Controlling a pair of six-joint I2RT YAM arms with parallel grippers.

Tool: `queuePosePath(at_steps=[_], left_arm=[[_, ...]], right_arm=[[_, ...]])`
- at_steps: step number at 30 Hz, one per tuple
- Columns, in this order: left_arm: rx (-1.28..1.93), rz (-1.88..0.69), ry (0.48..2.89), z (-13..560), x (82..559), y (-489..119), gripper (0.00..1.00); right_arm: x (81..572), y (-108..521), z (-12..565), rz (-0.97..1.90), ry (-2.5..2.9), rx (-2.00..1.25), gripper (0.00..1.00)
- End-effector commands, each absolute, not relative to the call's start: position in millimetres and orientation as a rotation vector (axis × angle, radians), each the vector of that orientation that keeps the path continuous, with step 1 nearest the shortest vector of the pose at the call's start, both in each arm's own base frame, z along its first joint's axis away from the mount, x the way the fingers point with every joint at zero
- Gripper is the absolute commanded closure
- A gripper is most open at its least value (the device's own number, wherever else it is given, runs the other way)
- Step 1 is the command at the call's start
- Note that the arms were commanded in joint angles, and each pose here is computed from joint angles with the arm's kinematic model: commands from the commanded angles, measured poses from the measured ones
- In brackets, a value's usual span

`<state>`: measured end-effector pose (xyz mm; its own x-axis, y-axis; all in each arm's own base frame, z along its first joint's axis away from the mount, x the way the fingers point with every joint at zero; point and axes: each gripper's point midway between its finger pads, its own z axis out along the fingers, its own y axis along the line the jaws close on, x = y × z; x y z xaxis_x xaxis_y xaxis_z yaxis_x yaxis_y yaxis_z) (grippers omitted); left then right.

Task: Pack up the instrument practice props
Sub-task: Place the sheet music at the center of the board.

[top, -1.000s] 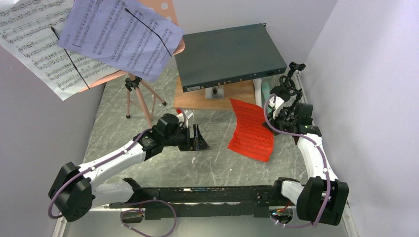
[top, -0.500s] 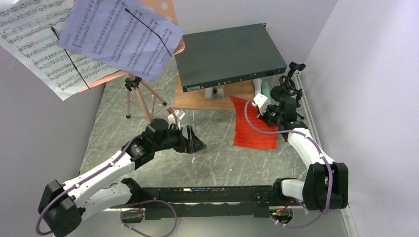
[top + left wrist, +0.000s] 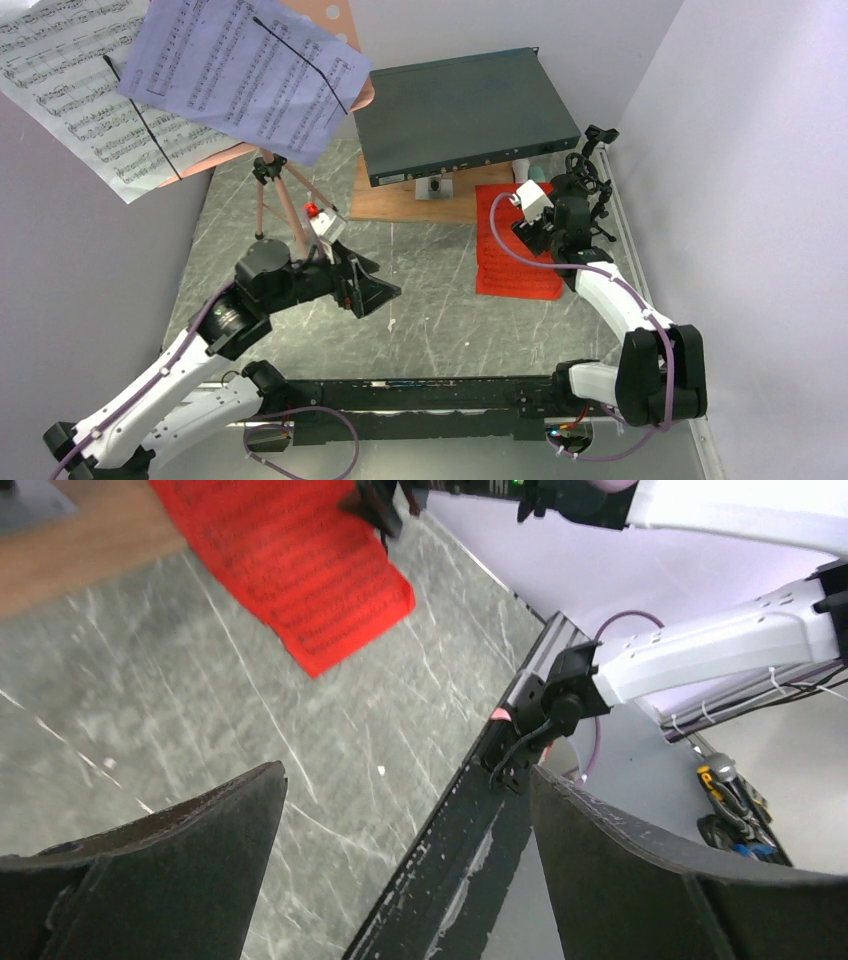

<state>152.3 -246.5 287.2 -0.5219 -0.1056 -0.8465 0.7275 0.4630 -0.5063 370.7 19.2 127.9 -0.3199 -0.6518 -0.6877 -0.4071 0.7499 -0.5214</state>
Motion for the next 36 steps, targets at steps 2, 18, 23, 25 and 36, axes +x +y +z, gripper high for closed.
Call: queuePosePath(at_steps=[2, 18, 23, 25, 36], left_arm=[[0.613, -1.007, 1.724, 328.4, 152.3, -224.2, 0.03], [0.300, -0.719, 1.600, 412.8, 188.0, -165.7, 0.01], [0.150, -0.681, 1.656, 422.0, 204.0, -158.0, 0.00], [0.054, -0.660, 1.697, 422.3, 211.0, -152.3, 0.01], [-0.164, -0.633, 1.645, 443.4, 239.2, -143.1, 0.01]], right_arm=[[340.8, 45.9, 139.4, -0.096, 2.020, -0.907, 0.18], [238.8, 116.7, 147.2, 0.528, 1.854, -1.241, 0.07], [233.8, 117.8, 141.8, 0.557, 1.852, -1.258, 0.07], [233.3, 118.1, 141.7, 0.559, 1.849, -1.261, 0.07], [229.5, 120.8, 142.3, 0.581, 1.830, -1.285, 0.07]])
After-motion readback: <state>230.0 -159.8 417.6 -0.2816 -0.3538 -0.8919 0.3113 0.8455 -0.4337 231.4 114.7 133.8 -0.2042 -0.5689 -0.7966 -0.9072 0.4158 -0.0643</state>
